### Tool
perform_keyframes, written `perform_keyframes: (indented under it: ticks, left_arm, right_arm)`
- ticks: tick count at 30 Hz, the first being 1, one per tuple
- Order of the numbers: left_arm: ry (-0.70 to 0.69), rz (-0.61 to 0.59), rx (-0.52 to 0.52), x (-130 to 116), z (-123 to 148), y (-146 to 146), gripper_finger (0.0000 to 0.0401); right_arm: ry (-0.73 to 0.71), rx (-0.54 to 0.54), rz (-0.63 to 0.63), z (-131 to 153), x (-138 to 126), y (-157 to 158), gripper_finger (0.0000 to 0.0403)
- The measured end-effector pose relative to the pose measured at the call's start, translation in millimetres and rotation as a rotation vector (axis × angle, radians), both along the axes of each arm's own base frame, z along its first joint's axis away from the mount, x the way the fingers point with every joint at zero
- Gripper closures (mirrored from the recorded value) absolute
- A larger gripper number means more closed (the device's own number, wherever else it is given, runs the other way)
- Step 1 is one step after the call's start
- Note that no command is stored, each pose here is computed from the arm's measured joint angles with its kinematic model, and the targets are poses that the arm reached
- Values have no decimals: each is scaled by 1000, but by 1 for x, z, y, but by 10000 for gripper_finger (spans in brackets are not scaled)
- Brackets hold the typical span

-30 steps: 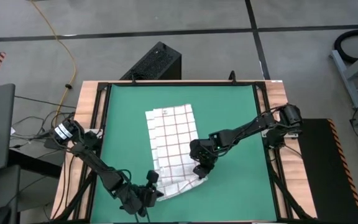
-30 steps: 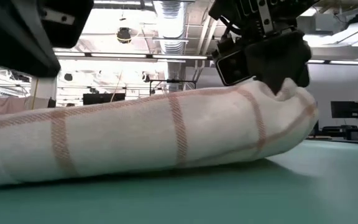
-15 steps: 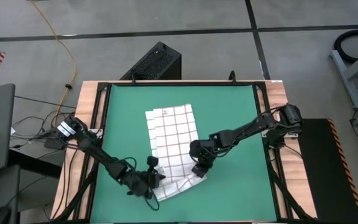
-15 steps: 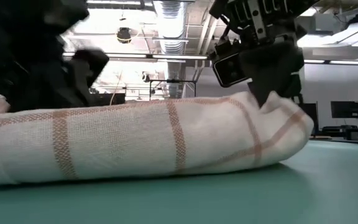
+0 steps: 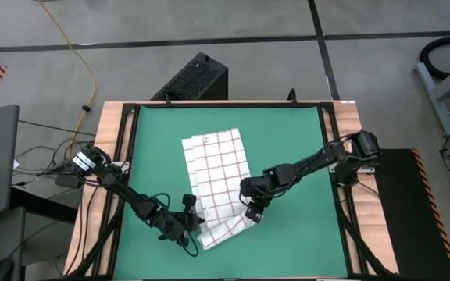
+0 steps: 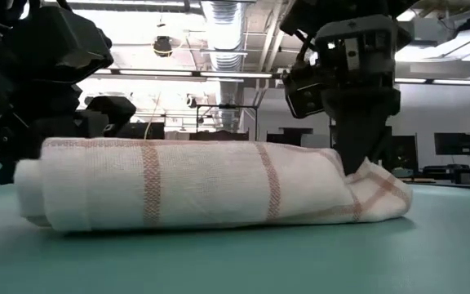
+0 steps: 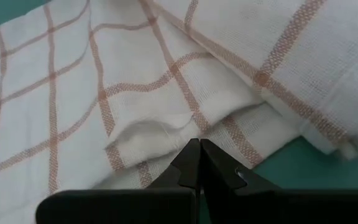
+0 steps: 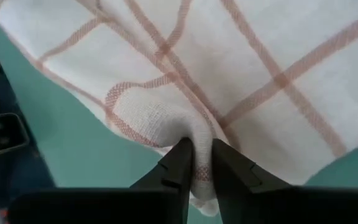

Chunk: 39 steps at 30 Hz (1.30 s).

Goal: Roll towel
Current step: Roll the white towel

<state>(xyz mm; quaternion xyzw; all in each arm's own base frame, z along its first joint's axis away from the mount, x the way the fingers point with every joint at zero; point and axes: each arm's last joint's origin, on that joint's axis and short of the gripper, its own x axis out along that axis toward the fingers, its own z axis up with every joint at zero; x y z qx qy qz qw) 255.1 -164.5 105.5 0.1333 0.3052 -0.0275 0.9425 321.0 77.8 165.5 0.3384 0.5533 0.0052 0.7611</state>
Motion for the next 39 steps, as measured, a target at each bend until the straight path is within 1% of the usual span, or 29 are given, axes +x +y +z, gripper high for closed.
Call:
perform_keyframes:
  ticks: [2, 5, 9, 18, 21, 23, 25, 27, 31, 36, 39]
  left_arm:
    - [2, -1, 2, 0, 0, 0, 401]
    - [10, -13, -5, 0, 0, 0, 401]
    - [27, -11, -1, -1, -1, 0, 401]
    - [40, -23, -7, -2, -2, 0, 401]
    - [56, -31, -4, -2, -3, 0, 401]
    - [95, -38, 18, -5, -6, 2, 401]
    - [122, -32, 29, -8, -9, 4, 401]
    - [120, -21, 10, -12, -12, 7, 401]
    - [92, -4, -30, -21, -20, 14, 401]
    - [73, 18, -61, -26, -27, 25, 401]
    - [72, 32, -66, -26, -28, 30, 401]
  right_arm:
    - [-6, -49, -8, -1, 0, -1, 319]
    - [-34, -75, 26, 0, 1, -3, 314]
    - [-47, -57, 95, 2, -1, -2, 298]
    - [-54, -62, 130, 2, -2, 4, 270]
    - [-72, -86, 171, 2, -3, 6, 252]
    - [-91, -106, 187, 2, -2, 6, 238]
    - [-110, -131, 195, 3, -1, 3, 224]
    - [-114, -156, 201, 2, 0, 0, 212]
    - [-121, -158, 221, 2, 1, -9, 195]
    - [-164, -170, 256, 9, 2, -21, 191]
    - [-219, -182, 268, 21, 0, -29, 191]
